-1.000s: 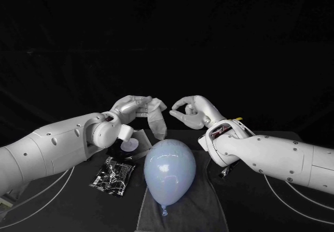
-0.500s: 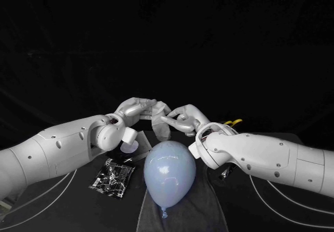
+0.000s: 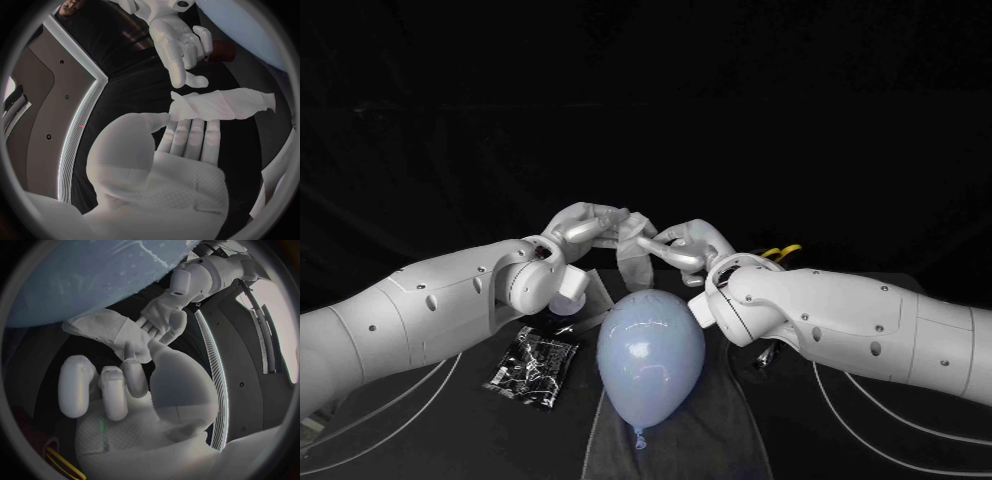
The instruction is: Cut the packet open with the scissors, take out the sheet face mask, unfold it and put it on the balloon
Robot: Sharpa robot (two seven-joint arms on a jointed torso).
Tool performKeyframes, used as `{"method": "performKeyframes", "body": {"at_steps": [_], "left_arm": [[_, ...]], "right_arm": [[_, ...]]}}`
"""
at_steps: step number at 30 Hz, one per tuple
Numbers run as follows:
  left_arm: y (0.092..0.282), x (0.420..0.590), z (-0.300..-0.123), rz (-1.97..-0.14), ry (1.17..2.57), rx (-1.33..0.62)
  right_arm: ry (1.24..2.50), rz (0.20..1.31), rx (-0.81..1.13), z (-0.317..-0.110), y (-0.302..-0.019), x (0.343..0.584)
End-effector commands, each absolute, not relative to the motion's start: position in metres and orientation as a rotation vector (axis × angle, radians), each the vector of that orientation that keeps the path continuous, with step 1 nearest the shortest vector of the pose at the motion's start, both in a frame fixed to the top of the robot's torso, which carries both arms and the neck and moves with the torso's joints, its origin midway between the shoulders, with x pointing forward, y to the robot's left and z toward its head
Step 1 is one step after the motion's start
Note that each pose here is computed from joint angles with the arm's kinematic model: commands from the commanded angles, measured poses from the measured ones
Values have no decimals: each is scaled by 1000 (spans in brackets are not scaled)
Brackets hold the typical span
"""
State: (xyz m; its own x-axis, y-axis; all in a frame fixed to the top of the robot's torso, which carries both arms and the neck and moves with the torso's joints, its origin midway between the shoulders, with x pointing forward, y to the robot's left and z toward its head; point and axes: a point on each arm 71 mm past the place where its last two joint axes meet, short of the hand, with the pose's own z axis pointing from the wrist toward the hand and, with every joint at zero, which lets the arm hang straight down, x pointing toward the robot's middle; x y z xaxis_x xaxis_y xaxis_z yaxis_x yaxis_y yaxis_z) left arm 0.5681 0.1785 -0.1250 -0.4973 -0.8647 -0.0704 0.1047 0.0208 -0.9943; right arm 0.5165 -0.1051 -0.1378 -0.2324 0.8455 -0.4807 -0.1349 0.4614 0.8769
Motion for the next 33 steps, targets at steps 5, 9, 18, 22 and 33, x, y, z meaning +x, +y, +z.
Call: {"method": "performKeyframes", "body": {"at_steps": [5, 9, 18, 22, 33], "left_arm": [[178, 568, -123, -1544, 1487, -747], [177, 568, -124, -1531, 1481, -743], [173, 565, -125, -1506, 1483, -709], [171, 564, -125, -1500, 1486, -694], [165, 560, -125, -1507, 1500, -664]], "right_arm": [[1472, 1064, 678, -132, -111, 514], [1459, 1070, 678, -129, -114, 513], [1466, 1094, 685, -128, -110, 513], [1457, 1105, 694, -127, -107, 513], [1455, 1099, 711, -128, -103, 519]]}}
